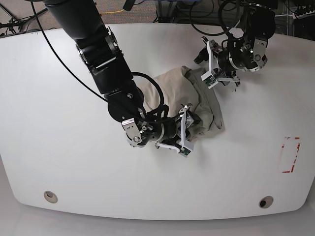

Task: Fold the T-shirt properly
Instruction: 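Tuck the bundle edge under with the right gripper while left holds, then square the bundle sides by pressing inward with both grippers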

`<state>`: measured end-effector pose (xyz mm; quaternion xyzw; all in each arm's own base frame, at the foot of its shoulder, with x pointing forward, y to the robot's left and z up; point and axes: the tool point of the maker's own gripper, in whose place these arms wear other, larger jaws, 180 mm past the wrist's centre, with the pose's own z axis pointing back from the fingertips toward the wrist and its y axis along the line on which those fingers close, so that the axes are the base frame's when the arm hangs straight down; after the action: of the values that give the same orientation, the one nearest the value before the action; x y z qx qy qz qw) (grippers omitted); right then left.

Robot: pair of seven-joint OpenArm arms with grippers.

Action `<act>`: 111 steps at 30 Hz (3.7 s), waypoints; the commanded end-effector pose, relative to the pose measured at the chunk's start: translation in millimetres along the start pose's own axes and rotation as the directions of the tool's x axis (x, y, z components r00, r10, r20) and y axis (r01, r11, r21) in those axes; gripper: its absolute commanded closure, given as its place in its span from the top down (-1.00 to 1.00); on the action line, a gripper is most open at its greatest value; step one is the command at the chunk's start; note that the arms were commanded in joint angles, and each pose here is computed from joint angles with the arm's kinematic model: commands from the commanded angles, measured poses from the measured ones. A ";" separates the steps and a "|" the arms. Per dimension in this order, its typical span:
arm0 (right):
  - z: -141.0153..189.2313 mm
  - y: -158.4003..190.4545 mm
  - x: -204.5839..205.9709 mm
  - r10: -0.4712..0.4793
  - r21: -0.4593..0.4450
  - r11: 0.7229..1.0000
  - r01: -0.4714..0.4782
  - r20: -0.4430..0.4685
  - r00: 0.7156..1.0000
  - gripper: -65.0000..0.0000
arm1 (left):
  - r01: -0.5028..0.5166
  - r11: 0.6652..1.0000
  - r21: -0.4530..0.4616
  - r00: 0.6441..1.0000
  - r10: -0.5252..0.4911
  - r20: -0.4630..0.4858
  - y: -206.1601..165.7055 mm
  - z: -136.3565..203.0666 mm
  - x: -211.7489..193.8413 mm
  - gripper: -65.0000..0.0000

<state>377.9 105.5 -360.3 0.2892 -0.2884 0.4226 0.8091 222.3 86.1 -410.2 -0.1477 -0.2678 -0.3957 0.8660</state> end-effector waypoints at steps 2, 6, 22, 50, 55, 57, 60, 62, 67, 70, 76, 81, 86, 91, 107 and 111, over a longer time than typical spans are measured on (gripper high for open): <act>-1.9 14.0 30.9 0.051 0.027 0.998 -0.052 0.046 0.998 0.14 | 0.003 1.000 0.004 1.000 -0.003 0.029 0.9 2.8 2.8 0.02; -3.1 16.1 32.4 0.051 0.031 0.998 -0.053 0.050 0.997 -0.14 | 0.004 1.000 0.004 0.999 -0.004 0.032 0.6 3.0 4.0 0.02; 4.2 8.8 55.6 0.062 0.008 0.998 -0.063 0.126 0.990 -0.94 | 0.003 1.000 0.003 0.999 -0.004 0.033 0.7 2.3 4.7 0.02; -18.6 0.9 38.5 -0.058 0.015 0.998 0.057 0.108 0.992 -0.50 | 0.001 1.000 0.007 1.000 -0.001 0.031 1.9 3.1 3.5 0.02; -18.5 2.2 42.1 -0.058 0.019 0.998 0.056 0.119 0.991 -0.80 | 0.002 1.000 0.006 1.000 -0.002 0.031 1.5 2.9 3.6 0.02; -17.0 6.7 53.3 -0.047 0.021 0.999 0.044 0.145 0.988 -0.81 | 0.002 1.000 0.006 1.000 -0.002 0.031 1.5 2.9 3.6 0.02; -13.3 6.9 67.4 -0.034 0.017 0.999 0.031 0.191 0.981 -0.82 | 0.002 1.000 0.003 1.000 -0.002 0.030 0.5 2.6 3.2 0.02; -10.5 4.9 76.7 -0.028 0.014 1.000 0.025 0.218 0.976 -0.82 | 0.002 1.000 0.003 1.000 -0.002 0.030 0.5 2.6 3.2 0.02; -9.2 5.1 82.9 -0.021 0.012 1.000 0.019 0.231 0.973 -0.82 | 0.001 1.000 0.002 1.000 -0.001 0.027 0.1 2.5 2.3 0.02; -5.8 3.3 92.3 -0.016 0.008 1.000 0.014 0.262 0.965 -0.80 | 0.001 1.000 0.002 1.000 -0.001 0.027 0.1 2.5 2.3 0.02; -0.4 5.2 96.8 0.016 0.000 1.000 -0.016 0.231 0.973 -0.20 | 0.004 1.000 0.011 0.999 -0.005 0.038 2.6 6.0 5.5 0.02; 40.7 -12.1 105.9 0.021 -0.066 0.998 -0.002 0.291 0.956 0.18 | 0.052 0.998 0.044 0.995 -0.055 0.088 4.3 18.1 26.7 0.02; 91.4 -34.7 106.3 0.003 -0.149 0.987 0.052 0.347 0.938 0.17 | 0.068 0.991 0.114 0.987 -0.083 0.137 17.9 37.5 43.7 0.02; 121.8 -54.3 80.6 0.017 -0.230 0.972 0.055 0.301 0.954 0.17 | 0.047 0.978 0.201 0.980 -0.084 0.180 46.0 55.3 58.2 0.02; 129.6 -32.1 -70.5 -0.269 -0.071 0.953 0.295 0.253 0.929 0.16 | -0.119 0.974 0.192 0.896 0.022 0.444 41.1 57.1 138.0 0.04; 127.0 -15.3 -79.2 -0.263 -0.067 0.956 0.287 0.243 0.934 0.16 | -0.132 0.980 0.151 0.895 0.052 0.443 29.7 44.9 143.7 0.04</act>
<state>314.6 -33.6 -356.5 0.3349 -0.3251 0.2439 0.8501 299.8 45.2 -303.0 -0.1562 -0.4608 -0.2959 0.8220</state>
